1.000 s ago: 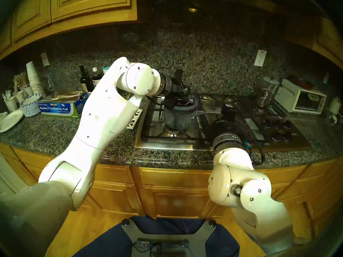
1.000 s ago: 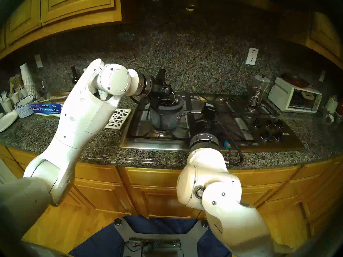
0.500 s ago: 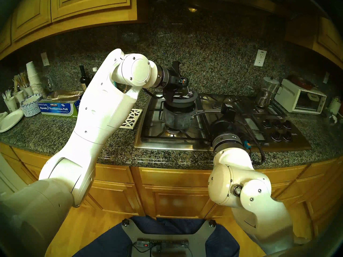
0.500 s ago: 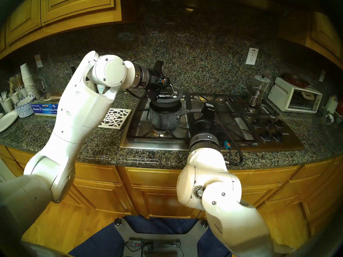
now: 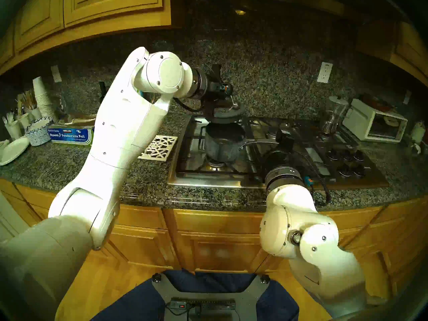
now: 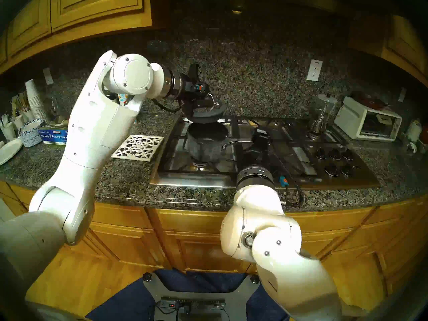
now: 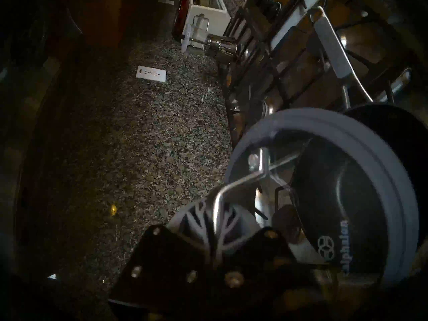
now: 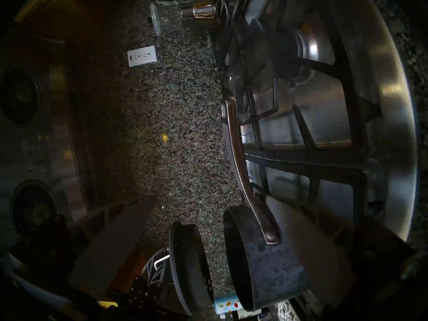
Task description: Pick up the pot, put it on the stove, take off the pot lid
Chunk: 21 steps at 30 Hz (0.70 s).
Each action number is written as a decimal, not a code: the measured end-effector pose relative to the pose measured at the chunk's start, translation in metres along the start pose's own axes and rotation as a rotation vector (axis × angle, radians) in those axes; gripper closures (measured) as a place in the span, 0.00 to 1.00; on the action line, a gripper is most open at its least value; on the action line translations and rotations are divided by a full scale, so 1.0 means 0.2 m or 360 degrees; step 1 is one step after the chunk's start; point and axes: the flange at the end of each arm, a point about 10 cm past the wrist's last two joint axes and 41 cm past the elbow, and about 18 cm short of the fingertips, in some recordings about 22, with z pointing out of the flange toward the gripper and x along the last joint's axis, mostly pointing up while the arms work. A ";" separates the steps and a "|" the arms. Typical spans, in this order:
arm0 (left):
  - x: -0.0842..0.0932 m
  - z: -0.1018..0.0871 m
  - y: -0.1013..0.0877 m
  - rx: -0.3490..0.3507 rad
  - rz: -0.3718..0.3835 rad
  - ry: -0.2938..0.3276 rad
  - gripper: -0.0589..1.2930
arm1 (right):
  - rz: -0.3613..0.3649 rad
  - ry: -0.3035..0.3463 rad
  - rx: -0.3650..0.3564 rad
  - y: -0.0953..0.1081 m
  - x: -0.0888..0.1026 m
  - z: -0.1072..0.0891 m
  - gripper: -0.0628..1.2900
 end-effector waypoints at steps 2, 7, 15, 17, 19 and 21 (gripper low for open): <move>-0.02 0.00 -0.01 -0.0002 0.0000 -0.0007 0.97 | 0.0000 0.0000 0.0000 0.00 0.00 0.00 0.04; -0.09 0.00 -0.02 -0.0015 -0.0006 -0.0032 0.97 | 0.0000 0.0000 0.0000 0.00 0.00 0.00 0.04; -0.23 -0.02 -0.01 -0.0037 -0.0007 -0.0102 0.97 | 0.0000 0.0000 0.0000 0.00 0.00 0.00 0.04; -0.25 -0.03 -0.01 -0.0039 -0.0003 -0.0115 0.97 | 0.0000 0.0000 0.0000 0.00 0.00 0.00 0.04; -0.28 -0.04 0.00 -0.0040 0.0001 -0.0130 0.97 | 0.0000 0.0000 0.0000 0.00 0.00 0.00 0.04; -0.30 -0.05 0.00 -0.0042 0.0004 -0.0141 0.97 | 0.0000 0.0000 0.0000 0.00 0.00 0.00 0.04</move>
